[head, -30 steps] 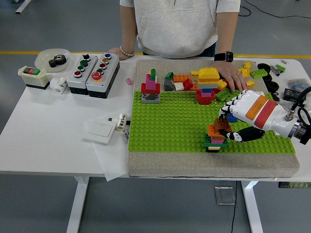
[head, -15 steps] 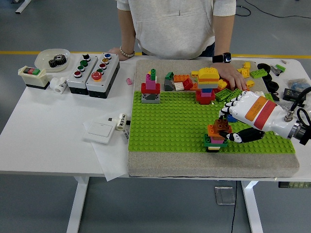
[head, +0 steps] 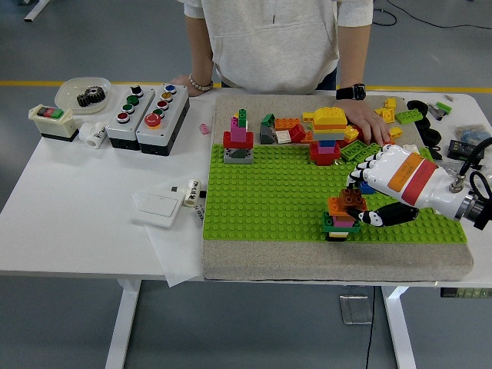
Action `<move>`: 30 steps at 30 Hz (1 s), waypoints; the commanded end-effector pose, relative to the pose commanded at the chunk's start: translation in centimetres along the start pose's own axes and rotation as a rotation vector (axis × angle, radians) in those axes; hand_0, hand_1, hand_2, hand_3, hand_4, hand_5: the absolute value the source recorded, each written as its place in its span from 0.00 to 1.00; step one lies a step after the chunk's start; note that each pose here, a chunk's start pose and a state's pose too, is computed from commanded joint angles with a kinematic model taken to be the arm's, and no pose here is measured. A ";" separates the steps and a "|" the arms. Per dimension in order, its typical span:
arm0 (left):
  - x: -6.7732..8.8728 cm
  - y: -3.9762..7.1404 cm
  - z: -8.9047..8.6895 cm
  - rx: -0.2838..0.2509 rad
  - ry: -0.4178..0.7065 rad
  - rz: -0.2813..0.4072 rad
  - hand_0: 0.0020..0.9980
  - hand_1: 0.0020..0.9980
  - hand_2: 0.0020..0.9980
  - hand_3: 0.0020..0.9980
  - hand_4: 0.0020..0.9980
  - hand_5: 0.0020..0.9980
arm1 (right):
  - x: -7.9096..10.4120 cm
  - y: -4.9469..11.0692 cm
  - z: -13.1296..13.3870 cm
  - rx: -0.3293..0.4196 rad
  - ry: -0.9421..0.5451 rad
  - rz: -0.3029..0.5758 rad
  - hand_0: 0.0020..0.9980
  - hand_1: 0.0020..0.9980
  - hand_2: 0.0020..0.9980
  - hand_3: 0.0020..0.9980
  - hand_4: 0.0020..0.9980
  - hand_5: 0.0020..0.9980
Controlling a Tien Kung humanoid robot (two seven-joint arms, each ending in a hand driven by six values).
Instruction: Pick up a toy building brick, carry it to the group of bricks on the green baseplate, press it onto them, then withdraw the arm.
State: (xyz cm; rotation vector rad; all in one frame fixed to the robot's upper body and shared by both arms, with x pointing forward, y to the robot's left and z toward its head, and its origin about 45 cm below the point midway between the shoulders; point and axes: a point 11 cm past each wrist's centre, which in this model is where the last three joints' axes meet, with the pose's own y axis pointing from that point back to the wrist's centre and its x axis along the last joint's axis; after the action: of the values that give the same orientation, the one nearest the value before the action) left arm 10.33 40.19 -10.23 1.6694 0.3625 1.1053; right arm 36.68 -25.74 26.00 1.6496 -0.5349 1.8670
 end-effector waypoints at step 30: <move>-0.1 0.0 0.0 0.001 -0.002 -0.004 0.68 0.60 0.74 0.65 0.75 0.64 | -0.2 -0.2 0.1 -0.004 -0.019 -0.017 0.27 0.45 0.57 0.53 0.74 0.44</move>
State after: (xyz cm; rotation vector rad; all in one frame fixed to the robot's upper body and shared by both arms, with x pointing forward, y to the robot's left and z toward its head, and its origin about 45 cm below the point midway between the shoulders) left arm 10.24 40.14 -10.27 1.6700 0.3656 1.1005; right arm 36.90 -25.70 25.80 1.6661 -0.5302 1.8382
